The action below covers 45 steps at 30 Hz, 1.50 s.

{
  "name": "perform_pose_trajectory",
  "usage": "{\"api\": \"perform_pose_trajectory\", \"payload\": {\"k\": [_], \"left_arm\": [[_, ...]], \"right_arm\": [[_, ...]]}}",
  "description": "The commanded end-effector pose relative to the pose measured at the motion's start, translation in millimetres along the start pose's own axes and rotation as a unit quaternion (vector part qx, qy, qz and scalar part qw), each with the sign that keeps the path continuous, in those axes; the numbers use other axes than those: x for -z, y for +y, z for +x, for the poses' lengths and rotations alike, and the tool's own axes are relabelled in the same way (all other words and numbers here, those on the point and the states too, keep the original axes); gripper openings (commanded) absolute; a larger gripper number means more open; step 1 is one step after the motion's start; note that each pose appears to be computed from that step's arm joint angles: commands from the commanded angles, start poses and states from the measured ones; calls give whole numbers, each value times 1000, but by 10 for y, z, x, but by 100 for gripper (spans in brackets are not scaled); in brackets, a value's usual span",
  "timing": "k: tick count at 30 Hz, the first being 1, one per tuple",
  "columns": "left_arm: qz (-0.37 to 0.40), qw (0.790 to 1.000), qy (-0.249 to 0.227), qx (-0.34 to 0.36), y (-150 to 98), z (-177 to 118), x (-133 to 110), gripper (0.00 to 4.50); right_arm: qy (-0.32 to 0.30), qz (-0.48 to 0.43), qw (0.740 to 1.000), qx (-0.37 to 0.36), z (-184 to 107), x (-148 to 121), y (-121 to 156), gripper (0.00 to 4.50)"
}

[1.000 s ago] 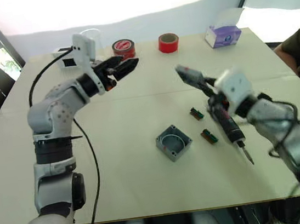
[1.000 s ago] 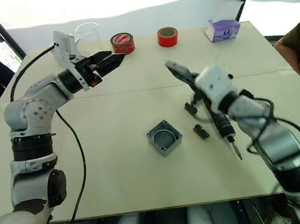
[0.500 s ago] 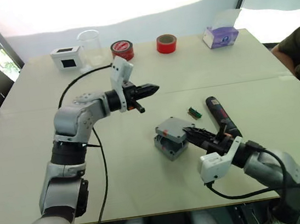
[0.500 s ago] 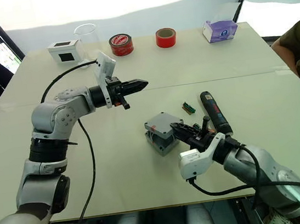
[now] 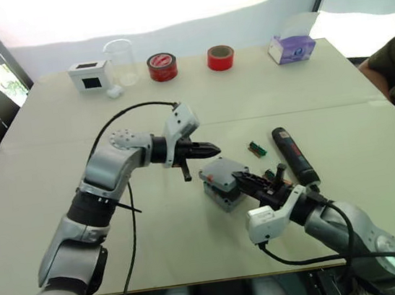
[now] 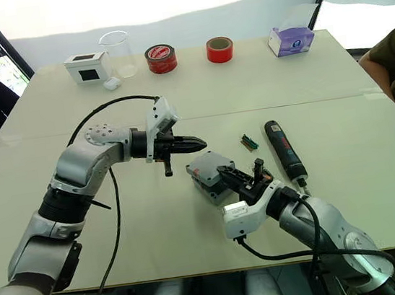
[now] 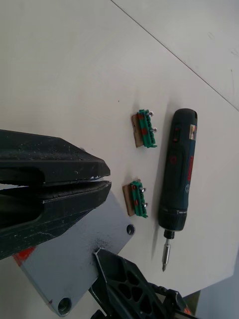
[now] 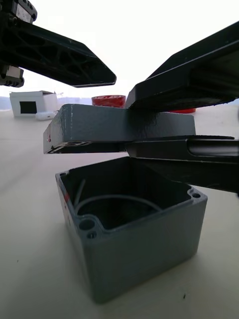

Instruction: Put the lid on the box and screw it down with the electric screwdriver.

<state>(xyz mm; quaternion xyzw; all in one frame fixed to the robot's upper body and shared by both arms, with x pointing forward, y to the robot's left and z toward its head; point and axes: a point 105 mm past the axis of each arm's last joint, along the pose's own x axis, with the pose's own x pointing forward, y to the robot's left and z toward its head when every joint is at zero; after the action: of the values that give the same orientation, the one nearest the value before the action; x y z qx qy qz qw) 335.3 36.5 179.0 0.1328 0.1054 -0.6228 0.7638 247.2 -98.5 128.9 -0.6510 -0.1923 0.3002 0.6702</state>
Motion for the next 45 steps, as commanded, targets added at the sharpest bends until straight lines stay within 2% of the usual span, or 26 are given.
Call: {"api": "perform_pose_trajectory", "payload": {"k": [1, 8, 15, 20, 23, 25, 27, 28, 29, 30, 33, 34, 41, 45], "left_arm": [[19, 1000, -7, 0, -8, -3, -51, 7], [17, 1000, -5, 7, -78, 50, -4, 7], [29, 999, 7, 32, -196, 109, 47, 7], [43, 998, 22, 42, -240, 136, 105, 7], [62, 996, 49, 51, -289, 188, 225, 7], [71, 992, 80, 59, -336, 248, 392, 7], [64, 992, 86, 67, -364, 273, 466, 0], [60, 992, 85, 69, -372, 278, 476, 0], [59, 992, 84, 70, -379, 287, 494, 0], [57, 992, 88, 74, -402, 306, 542, 0], [55, 990, 100, 84, -456, 349, 677, 0], [57, 989, 105, 84, -458, 354, 716, 0], [60, 988, 122, 80, -433, 365, 880, 0], [59, 987, 128, 81, -445, 370, 974, 0]], "right_arm": [[2, -19, 1000, 11, -29, 19, -81, 15], [14, -19, 1000, 12, -58, 36, -77, 15], [12, -2, 999, -31, -86, -40, 142, 15], [19, 1, 999, -36, -80, -19, 165, 15], [21, 2, 999, -37, -73, -19, 176, 15], [22, 6, 999, -37, -85, -21, 196, 15], [25, 10, 999, -36, -90, -16, 200, 117], [27, 12, 999, -36, -91, -11, 200, 134], [28, 11, 999, -36, -94, -10, 200, 189], [29, 10, 999, -34, -104, -8, 197, 214], [28, 7, 999, -24, -138, -17, 155, 335], [26, 9, 999, -20, -147, -26, 138, 360], [12, 10, 1000, 7, -224, -65, 32, 360], [-14, 31, 999, -7, -347, -117, 67, 360]]}}
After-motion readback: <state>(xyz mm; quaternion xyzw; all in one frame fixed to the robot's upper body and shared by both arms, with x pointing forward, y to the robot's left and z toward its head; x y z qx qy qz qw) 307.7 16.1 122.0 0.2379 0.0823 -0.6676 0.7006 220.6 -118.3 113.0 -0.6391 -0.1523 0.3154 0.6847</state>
